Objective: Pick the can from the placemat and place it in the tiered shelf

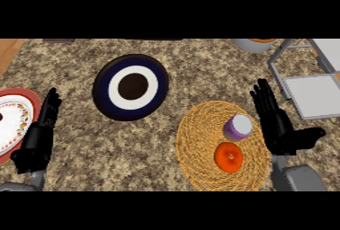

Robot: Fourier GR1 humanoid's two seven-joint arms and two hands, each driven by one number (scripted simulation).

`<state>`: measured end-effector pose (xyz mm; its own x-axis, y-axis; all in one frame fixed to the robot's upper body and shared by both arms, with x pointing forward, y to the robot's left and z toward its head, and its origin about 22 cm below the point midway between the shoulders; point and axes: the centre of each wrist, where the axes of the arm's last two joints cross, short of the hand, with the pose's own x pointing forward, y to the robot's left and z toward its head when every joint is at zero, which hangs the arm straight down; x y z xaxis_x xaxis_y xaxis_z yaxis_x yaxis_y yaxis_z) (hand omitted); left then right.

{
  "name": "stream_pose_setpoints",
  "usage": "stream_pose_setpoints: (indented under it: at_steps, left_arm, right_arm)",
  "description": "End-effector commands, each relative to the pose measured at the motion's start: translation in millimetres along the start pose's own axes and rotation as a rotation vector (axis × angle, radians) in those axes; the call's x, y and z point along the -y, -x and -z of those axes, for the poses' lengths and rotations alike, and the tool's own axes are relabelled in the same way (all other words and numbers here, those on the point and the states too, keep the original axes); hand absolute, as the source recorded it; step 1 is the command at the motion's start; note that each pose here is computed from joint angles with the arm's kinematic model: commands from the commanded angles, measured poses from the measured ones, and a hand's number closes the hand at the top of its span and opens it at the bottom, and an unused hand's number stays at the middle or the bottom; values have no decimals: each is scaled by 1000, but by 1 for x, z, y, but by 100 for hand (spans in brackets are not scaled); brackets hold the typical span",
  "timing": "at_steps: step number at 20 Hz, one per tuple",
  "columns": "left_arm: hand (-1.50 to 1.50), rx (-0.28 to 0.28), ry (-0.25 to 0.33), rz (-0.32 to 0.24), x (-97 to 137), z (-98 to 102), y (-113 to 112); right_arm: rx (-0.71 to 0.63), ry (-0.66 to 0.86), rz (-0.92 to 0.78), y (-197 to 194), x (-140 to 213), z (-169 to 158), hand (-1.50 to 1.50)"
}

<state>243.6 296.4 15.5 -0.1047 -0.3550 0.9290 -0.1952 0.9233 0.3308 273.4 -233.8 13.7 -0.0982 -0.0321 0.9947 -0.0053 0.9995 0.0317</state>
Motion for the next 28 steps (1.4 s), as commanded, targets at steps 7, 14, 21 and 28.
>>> stream_pose_setpoints:
  at_steps: [7, 14, 21, 28]
  left_arm:
    - [0, -29, 175, -108, 44, 5, -15]
    - [0, -54, 288, -137, 67, 15, -29]
    - [0, -71, 286, -122, 80, 26, -25]
    - [0, -90, 287, -131, 69, 24, -24]
  right_arm:
    - [-119, -150, 541, -7, -8, 38, -150]
    - [26, 147, -343, 13, 86, 54, -150]
    - [132, 9, -69, 8, 127, 68, -150]
    - [34, -309, -384, -49, 125, 85, -150]
